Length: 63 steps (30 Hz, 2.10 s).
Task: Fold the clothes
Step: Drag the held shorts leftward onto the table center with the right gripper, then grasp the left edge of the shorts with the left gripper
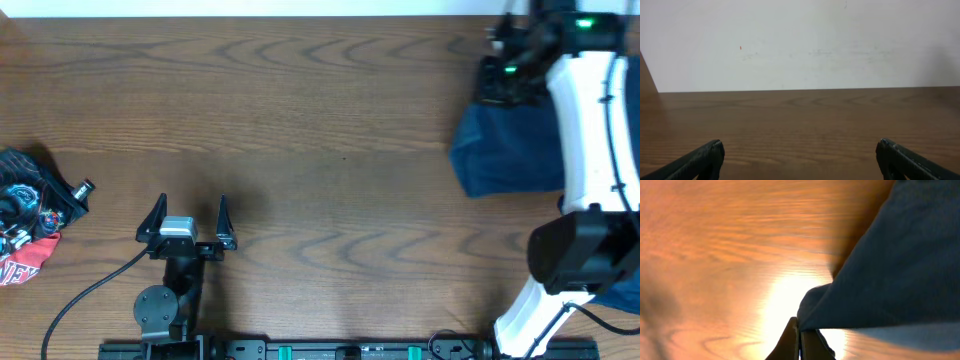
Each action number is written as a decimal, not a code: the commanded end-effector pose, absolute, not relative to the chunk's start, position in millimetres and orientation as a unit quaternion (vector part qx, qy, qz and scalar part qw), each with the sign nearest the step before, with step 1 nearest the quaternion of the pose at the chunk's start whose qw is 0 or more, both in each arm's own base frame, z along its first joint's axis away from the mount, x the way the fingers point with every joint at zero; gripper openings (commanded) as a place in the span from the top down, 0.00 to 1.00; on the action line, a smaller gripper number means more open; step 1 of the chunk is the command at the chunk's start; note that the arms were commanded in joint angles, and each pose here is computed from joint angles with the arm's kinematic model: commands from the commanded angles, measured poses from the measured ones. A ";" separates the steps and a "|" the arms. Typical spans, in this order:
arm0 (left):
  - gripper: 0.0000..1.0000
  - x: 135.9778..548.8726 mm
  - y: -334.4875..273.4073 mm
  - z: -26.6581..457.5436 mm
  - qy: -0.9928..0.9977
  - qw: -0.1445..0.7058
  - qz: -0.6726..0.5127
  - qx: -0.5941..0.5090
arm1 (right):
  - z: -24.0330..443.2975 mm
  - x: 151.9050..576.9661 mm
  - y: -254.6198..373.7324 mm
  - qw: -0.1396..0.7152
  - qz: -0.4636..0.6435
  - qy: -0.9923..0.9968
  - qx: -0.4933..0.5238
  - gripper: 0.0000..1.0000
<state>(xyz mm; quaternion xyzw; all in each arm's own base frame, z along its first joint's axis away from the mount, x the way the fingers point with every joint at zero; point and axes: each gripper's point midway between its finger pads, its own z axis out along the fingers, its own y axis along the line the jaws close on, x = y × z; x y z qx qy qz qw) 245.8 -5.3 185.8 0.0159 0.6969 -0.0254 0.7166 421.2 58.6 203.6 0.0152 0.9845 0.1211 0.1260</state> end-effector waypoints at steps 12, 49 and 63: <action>0.02 245.6 -6.0 182.5 0.700 0.713 -0.030 0.014 | 245.8 389.2 227.6 0.190 0.173 0.946 -0.198 0.99; 0.02 241.9 -33.1 173.1 0.718 0.686 -0.106 0.049 | 238.1 413.0 133.4 0.166 0.151 0.973 -0.059 0.01; 0.02 279.8 -25.5 202.3 0.852 0.510 -0.117 -0.004 | 238.3 413.0 131.8 0.167 0.148 0.973 -0.062 0.01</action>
